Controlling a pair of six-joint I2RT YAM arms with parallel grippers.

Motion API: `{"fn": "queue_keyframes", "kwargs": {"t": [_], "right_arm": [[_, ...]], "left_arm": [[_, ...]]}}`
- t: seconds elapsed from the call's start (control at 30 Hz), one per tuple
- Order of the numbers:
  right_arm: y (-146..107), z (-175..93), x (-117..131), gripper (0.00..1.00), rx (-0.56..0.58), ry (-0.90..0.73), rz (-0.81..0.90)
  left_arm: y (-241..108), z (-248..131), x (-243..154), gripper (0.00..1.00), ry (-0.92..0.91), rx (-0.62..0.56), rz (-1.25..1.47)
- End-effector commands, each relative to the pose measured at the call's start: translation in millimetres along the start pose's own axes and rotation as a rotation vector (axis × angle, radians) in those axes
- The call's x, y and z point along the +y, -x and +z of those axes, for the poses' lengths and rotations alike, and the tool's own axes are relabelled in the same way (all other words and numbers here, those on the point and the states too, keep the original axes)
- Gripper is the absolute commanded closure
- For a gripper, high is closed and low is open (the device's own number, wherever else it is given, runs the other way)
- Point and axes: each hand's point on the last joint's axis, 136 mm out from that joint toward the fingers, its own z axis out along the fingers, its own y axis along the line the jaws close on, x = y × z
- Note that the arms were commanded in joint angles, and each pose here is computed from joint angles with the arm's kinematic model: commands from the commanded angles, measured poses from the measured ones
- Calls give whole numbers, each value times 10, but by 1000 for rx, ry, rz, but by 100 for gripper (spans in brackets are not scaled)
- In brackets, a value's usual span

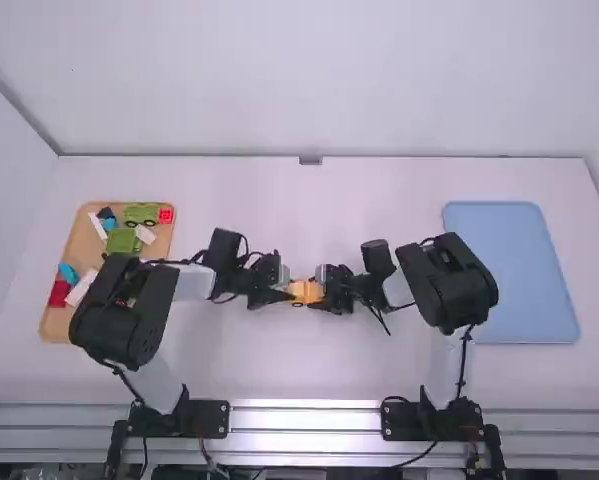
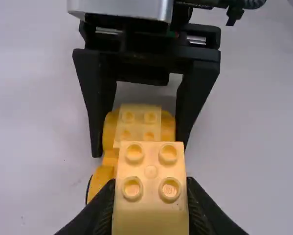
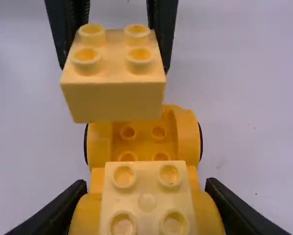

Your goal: Assemble lego blocks to make yellow taxi

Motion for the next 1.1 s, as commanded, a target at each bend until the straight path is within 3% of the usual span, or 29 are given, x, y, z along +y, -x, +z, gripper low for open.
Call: {"fn": "queue_keyframes", "kwargs": {"t": [0.0, 1.07], "right_arm": [[-1, 14, 10, 47, -14, 15, 9], [20, 45, 41, 46, -16, 26, 0]], "left_arm": [[-4, 28, -79, 90, -28, -13, -22], [-139, 109, -43, 98, 12, 95, 2]]}}
